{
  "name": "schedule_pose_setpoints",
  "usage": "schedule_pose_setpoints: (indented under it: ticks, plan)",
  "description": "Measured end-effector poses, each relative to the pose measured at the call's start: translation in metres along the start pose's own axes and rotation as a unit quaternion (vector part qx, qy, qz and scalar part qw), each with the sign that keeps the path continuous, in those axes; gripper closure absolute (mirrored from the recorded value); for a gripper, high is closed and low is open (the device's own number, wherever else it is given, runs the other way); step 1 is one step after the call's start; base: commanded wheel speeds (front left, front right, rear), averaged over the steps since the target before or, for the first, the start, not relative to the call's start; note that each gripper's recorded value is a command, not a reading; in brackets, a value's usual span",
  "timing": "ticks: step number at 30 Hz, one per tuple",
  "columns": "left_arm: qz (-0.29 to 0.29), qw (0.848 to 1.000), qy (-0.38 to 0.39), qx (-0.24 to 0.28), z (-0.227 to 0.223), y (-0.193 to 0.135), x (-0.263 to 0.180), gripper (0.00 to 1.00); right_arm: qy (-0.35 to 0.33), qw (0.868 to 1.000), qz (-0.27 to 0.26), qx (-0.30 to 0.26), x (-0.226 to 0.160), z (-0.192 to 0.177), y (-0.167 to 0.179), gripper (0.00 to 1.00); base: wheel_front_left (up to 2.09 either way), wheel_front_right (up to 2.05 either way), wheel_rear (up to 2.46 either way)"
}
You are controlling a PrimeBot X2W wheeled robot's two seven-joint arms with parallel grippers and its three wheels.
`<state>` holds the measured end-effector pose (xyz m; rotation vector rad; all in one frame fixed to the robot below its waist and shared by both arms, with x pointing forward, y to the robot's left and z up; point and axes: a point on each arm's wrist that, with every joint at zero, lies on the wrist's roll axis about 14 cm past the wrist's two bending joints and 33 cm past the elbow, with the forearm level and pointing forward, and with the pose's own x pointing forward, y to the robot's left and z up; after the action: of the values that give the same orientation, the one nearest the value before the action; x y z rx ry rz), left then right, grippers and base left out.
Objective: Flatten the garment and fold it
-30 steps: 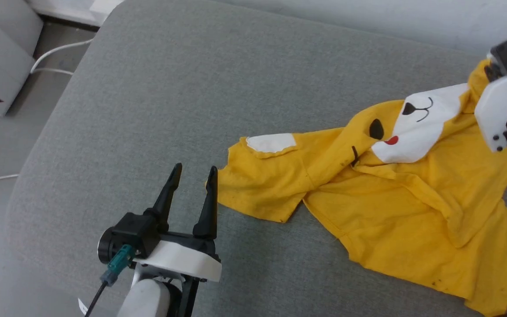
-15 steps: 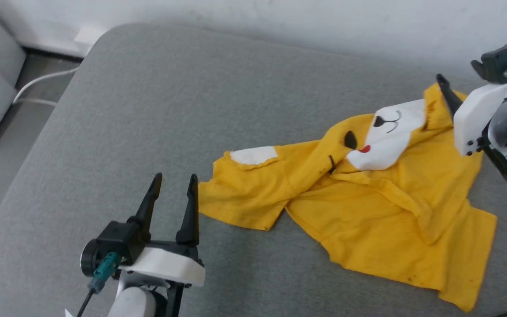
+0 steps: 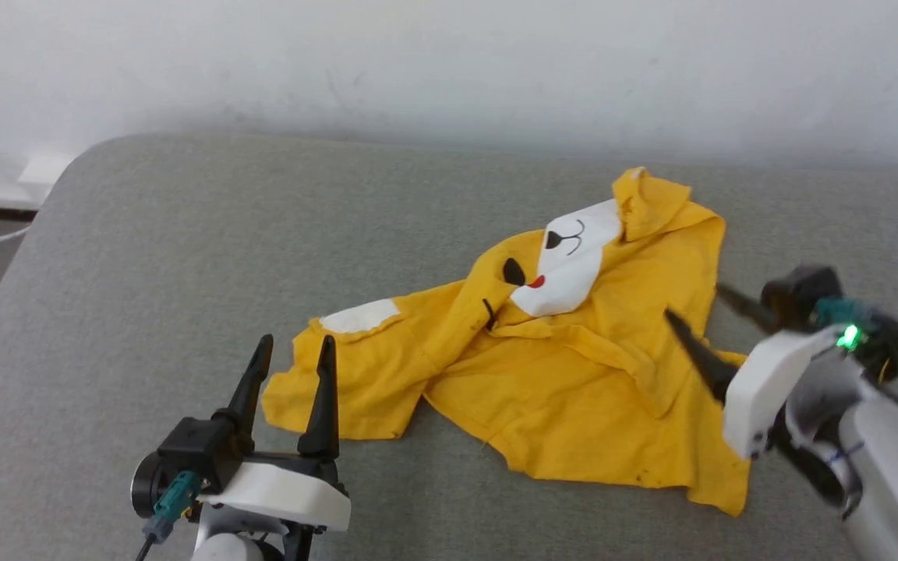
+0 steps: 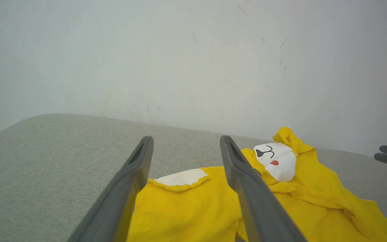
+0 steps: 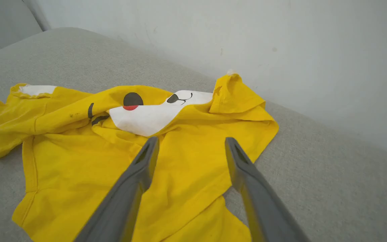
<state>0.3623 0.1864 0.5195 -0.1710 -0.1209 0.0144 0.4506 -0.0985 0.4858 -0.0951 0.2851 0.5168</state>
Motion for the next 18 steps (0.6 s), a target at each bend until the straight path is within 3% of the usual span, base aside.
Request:
schedule_pose_setpoints:
  ticks: [7,18]
  plan:
    - [-0.022,1.0,0.012,-0.005,-0.009,-0.013,0.004,0.0,0.078,0.997,0.021,0.019,-0.023,-0.039,0.026,0.0,0.0,0.0,0.0]
    - [-0.001,0.999,0.034,0.0,-0.021,0.0,-0.001,0.0,0.147,0.989,0.032,0.01,-0.003,-0.079,0.034,0.0,0.0,0.0,0.0]
